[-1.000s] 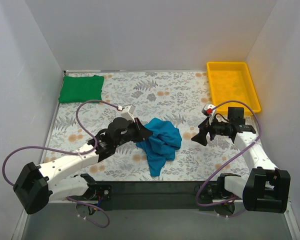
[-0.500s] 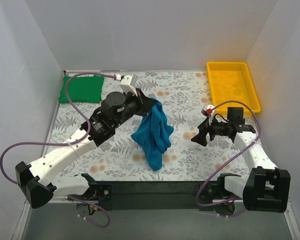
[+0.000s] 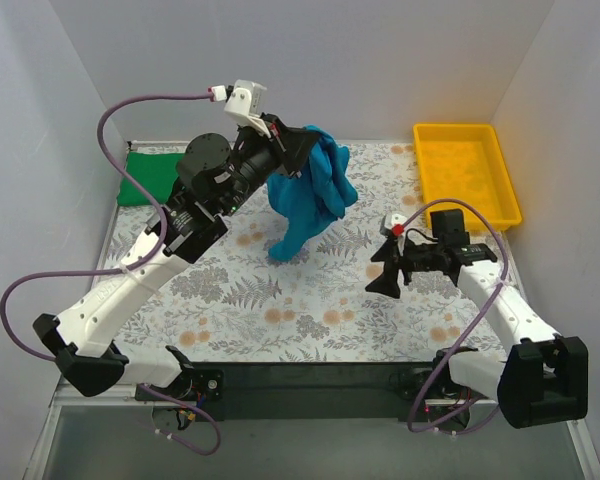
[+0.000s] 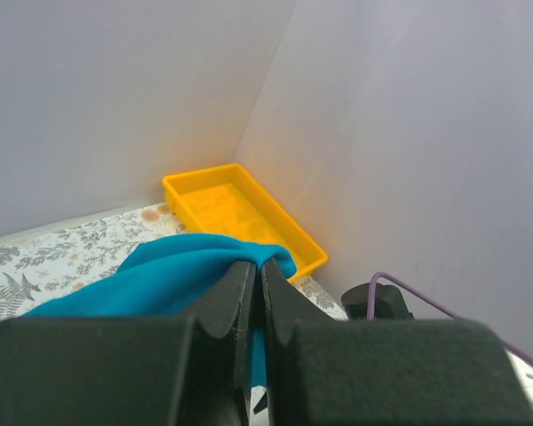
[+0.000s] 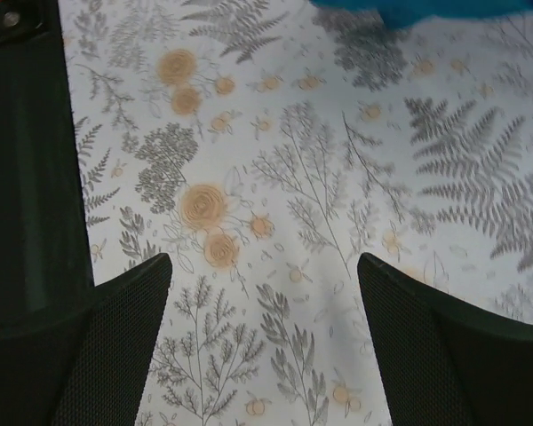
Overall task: Fold and stack the t-shirts
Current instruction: Flatten the tshirt out
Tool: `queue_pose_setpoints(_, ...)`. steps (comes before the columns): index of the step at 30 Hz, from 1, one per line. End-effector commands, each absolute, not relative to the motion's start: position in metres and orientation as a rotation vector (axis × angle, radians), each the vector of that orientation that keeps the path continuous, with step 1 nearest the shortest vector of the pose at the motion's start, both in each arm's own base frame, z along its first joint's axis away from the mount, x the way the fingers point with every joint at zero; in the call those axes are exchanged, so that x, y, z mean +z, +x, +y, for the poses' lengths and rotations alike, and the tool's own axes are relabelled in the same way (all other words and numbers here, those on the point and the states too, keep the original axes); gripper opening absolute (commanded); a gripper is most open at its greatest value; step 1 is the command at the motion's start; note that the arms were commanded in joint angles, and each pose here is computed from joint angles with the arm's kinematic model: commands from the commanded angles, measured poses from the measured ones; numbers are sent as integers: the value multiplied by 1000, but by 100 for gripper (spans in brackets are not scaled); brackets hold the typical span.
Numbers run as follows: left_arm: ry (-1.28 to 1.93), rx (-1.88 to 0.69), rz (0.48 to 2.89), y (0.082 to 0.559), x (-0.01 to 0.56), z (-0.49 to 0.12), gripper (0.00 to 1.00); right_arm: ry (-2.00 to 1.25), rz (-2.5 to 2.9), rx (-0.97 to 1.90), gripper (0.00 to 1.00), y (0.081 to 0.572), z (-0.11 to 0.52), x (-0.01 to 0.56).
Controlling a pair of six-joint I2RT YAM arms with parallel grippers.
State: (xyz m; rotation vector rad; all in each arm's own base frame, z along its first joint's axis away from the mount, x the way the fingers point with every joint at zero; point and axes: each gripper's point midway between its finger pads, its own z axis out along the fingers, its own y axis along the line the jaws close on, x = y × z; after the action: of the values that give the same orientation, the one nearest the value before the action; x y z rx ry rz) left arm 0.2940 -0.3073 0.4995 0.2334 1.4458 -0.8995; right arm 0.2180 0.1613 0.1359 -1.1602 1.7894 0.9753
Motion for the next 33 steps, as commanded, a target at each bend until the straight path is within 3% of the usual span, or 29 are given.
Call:
queue_pose_setpoints(1,252,-911,1458,290,494,-310,0,-1329,1631,938,91,216,195,178)
queue_pose_setpoints(6,215,-930,1492,287,480,-306,0,-1222,1651,793,88,273,229,237)
queue_pose_setpoints(10,192,-946,1501,282,476,-301,0,-1187,1668,818,84,288,255,256)
queue_pose_setpoints(12,190,-942,1509,281,473,-299,0,-1173,1714,833,67,293,263,248)
queue_pose_setpoints(13,186,-941,1510,279,471,-296,0,-1180,1716,841,41,292,267,247)
queue_pose_setpoints(15,181,-929,1499,274,474,-287,0,-1177,1732,794,6,297,264,247)
queue_pose_setpoints(16,169,-908,1507,275,470,-283,0,-1181,1729,754,1,298,259,252)
queue_pose_setpoints(23,98,-727,1483,269,470,-231,0,-1197,1414,294,1,301,206,380)
queue_pose_setpoints(33,41,-652,1463,258,463,-196,0,-1300,1044,480,1,231,198,511)
